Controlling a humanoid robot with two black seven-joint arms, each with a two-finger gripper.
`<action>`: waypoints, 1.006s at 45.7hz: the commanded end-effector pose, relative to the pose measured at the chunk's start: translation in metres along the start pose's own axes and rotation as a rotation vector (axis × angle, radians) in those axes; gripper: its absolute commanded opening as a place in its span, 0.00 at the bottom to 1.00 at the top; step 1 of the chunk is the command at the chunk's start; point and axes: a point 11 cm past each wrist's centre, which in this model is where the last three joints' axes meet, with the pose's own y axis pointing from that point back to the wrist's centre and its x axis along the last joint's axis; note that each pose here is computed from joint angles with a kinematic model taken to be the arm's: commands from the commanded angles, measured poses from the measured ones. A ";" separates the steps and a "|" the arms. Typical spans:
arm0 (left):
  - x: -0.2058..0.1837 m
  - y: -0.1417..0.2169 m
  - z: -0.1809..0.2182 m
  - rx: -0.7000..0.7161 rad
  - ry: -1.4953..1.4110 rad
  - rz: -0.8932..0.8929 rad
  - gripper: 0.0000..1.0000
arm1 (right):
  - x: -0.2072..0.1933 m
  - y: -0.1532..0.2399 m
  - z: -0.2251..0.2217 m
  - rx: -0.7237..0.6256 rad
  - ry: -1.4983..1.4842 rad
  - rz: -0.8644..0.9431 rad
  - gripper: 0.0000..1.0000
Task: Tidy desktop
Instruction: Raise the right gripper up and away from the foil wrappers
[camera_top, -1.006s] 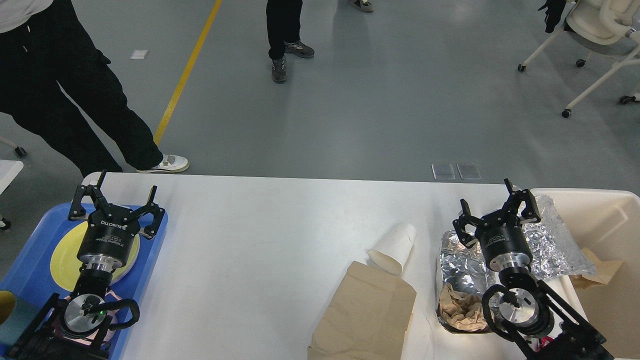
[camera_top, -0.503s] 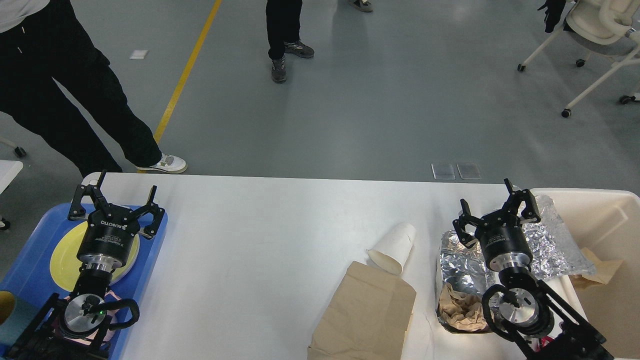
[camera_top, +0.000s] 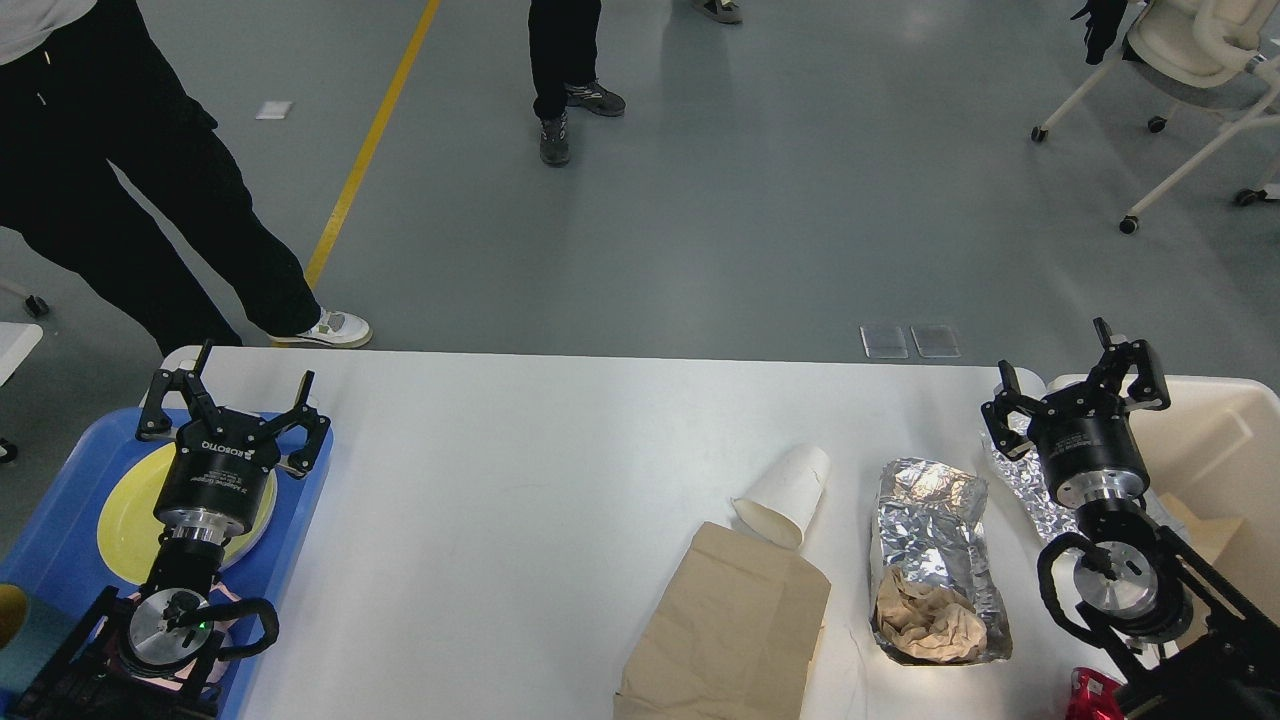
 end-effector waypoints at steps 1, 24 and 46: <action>0.000 0.000 0.000 0.000 0.000 -0.001 0.96 | 0.006 -0.002 -0.009 0.016 0.007 0.015 1.00; 0.000 0.000 0.000 0.000 0.000 -0.001 0.96 | 0.012 0.001 0.005 -0.016 0.009 0.034 1.00; 0.000 0.000 0.000 0.000 0.000 -0.001 0.96 | -0.010 -0.014 -0.006 -0.071 0.065 -0.076 1.00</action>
